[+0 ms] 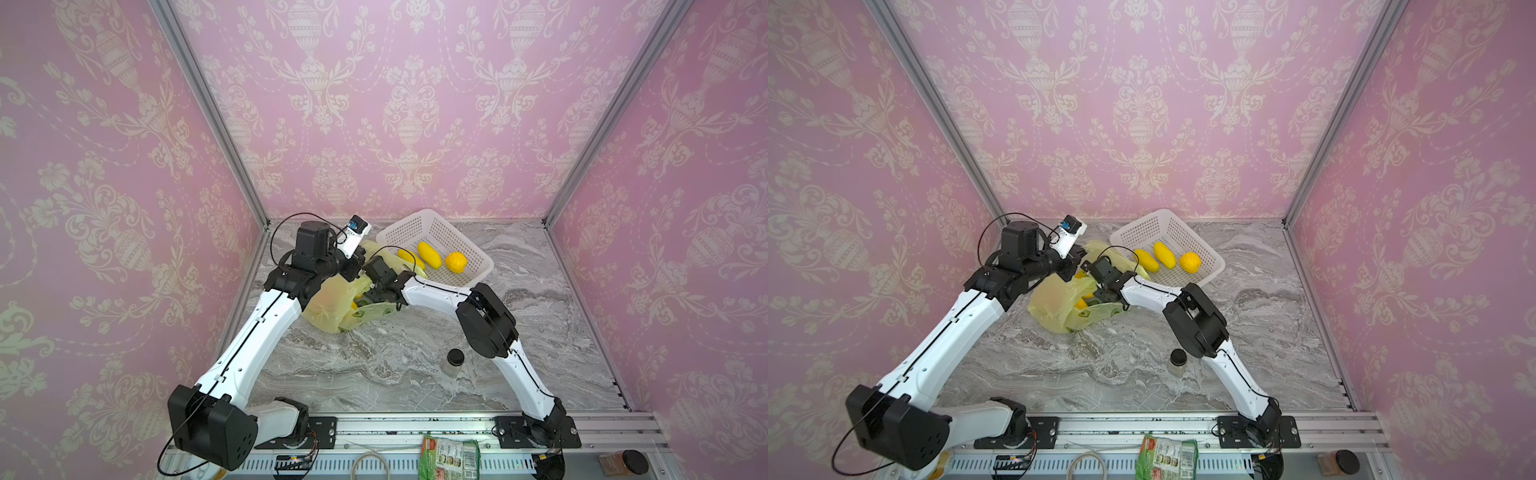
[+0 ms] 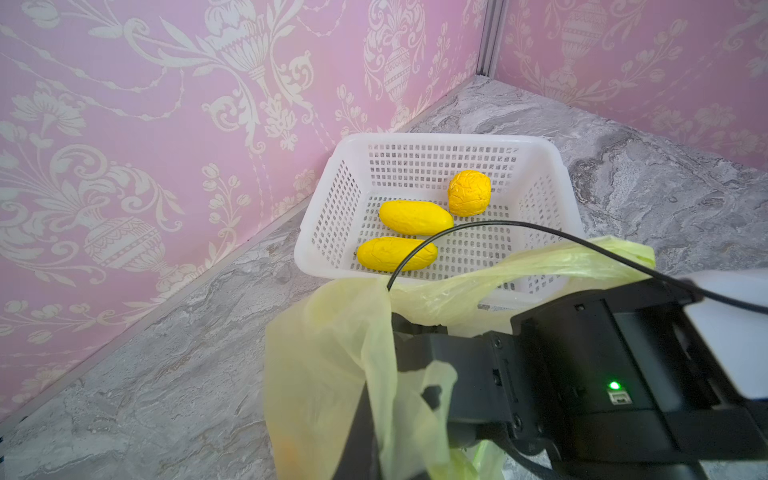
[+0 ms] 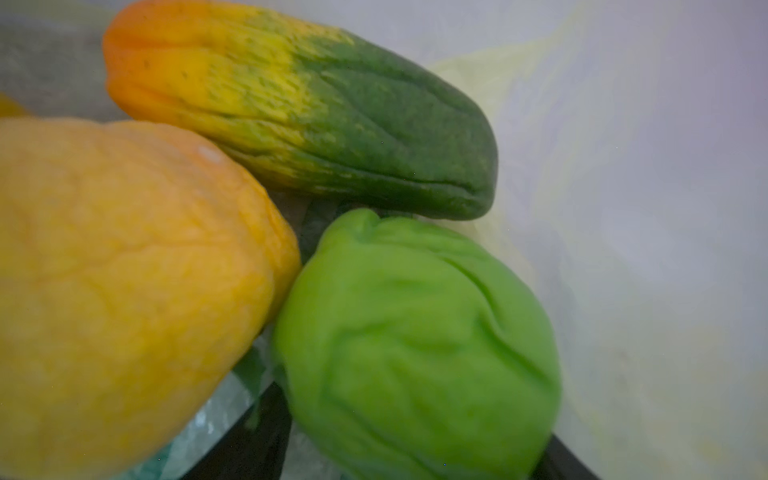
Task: Untie the knot of the plastic bag and take out the fruit
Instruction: 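Reach the right gripper down into the bag and grasp the green fruit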
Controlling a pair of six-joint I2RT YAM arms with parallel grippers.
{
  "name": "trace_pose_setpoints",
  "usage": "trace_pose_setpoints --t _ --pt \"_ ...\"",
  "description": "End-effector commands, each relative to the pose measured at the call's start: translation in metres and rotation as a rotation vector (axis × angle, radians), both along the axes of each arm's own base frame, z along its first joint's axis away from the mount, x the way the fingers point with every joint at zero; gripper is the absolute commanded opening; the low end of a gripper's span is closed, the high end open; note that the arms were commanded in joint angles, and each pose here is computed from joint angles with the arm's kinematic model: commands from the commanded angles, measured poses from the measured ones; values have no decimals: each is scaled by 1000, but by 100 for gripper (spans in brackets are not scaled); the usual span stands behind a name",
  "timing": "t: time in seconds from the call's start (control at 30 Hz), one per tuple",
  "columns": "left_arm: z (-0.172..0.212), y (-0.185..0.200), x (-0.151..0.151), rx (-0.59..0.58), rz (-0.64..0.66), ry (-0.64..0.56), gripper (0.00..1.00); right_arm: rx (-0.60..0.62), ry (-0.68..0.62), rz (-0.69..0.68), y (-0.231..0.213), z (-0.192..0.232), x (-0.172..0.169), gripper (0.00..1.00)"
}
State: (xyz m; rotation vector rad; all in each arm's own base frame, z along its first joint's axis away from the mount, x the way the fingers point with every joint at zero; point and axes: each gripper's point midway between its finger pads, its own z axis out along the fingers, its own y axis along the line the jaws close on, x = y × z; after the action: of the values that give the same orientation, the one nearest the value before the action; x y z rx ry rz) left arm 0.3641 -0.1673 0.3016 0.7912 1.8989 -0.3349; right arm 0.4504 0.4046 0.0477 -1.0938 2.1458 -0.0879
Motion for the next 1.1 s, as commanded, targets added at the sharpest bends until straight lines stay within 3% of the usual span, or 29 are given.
trace_pose_setpoints --t 0.0,0.3,0.53,0.9,1.07 --pt "11 -2 -6 -22 -21 -30 5 2 9 -8 7 -1 2 76" --pt "11 -1 -6 -19 -17 -32 6 87 -6 14 5 27 -11 48" --pt "4 3 -1 1 13 -21 6 254 -64 66 -6 84 -41 35" --pt "-1 9 5 23 54 -8 8 442 -149 159 -29 150 -88 32" --pt "0 7 4 14 40 -8 8 449 -151 165 -22 143 -82 44"
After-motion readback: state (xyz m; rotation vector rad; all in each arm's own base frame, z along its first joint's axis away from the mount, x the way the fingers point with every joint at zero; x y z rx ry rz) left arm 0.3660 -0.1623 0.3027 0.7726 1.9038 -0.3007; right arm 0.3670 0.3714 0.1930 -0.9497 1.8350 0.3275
